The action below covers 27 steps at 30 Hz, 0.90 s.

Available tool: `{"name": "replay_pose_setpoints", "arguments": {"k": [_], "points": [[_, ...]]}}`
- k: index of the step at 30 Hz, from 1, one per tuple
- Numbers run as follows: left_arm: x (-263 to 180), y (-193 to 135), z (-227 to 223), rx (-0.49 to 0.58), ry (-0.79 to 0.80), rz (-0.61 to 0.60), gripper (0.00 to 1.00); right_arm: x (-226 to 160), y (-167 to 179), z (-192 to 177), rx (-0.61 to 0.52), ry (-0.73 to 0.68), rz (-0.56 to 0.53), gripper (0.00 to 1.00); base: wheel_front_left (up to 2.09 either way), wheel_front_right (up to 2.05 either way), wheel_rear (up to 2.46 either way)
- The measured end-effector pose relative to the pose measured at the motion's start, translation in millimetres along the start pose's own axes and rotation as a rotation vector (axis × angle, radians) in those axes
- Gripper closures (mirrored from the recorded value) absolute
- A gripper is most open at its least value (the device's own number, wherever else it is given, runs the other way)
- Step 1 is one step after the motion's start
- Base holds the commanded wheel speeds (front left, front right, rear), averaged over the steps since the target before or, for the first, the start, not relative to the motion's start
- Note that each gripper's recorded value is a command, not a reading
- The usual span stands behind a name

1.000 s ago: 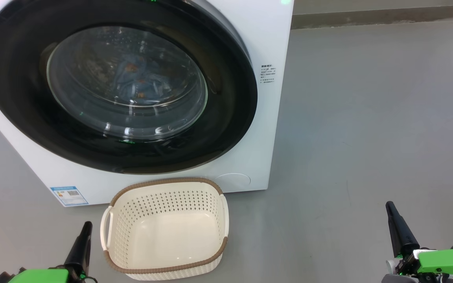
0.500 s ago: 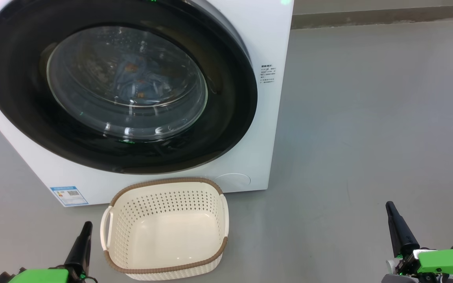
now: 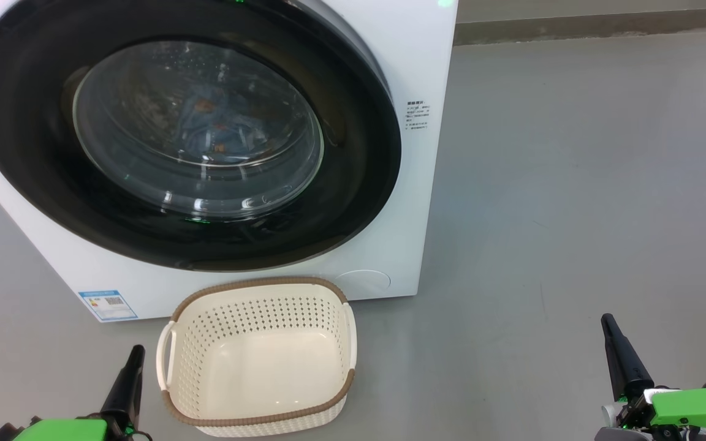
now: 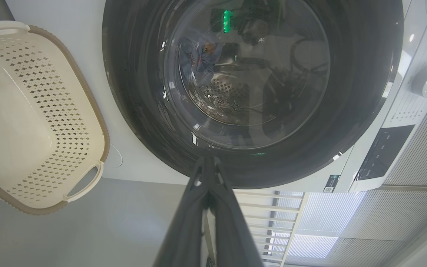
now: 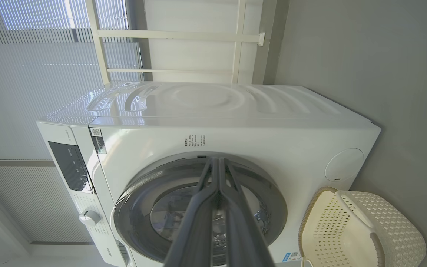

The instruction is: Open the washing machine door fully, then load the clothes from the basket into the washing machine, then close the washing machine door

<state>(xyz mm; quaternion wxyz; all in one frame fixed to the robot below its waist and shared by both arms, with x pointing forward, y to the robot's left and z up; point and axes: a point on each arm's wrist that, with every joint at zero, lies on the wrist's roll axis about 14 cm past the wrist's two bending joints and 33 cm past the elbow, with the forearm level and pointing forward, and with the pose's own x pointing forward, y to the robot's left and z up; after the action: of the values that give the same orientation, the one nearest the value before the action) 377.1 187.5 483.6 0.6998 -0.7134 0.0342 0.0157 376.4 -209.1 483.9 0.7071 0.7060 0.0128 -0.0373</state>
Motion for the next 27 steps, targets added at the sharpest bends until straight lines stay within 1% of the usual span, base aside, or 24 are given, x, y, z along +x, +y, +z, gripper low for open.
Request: {"name": "replay_pose_setpoints", "arguments": {"k": [27], "points": [[0.0, -0.1, 0.3, -0.001, -0.001, 0.000, 1.00, 0.0, 0.0, 0.0, 0.000, 0.000, 0.000, 1.00, 0.00, 0.00, 0.00]]}}
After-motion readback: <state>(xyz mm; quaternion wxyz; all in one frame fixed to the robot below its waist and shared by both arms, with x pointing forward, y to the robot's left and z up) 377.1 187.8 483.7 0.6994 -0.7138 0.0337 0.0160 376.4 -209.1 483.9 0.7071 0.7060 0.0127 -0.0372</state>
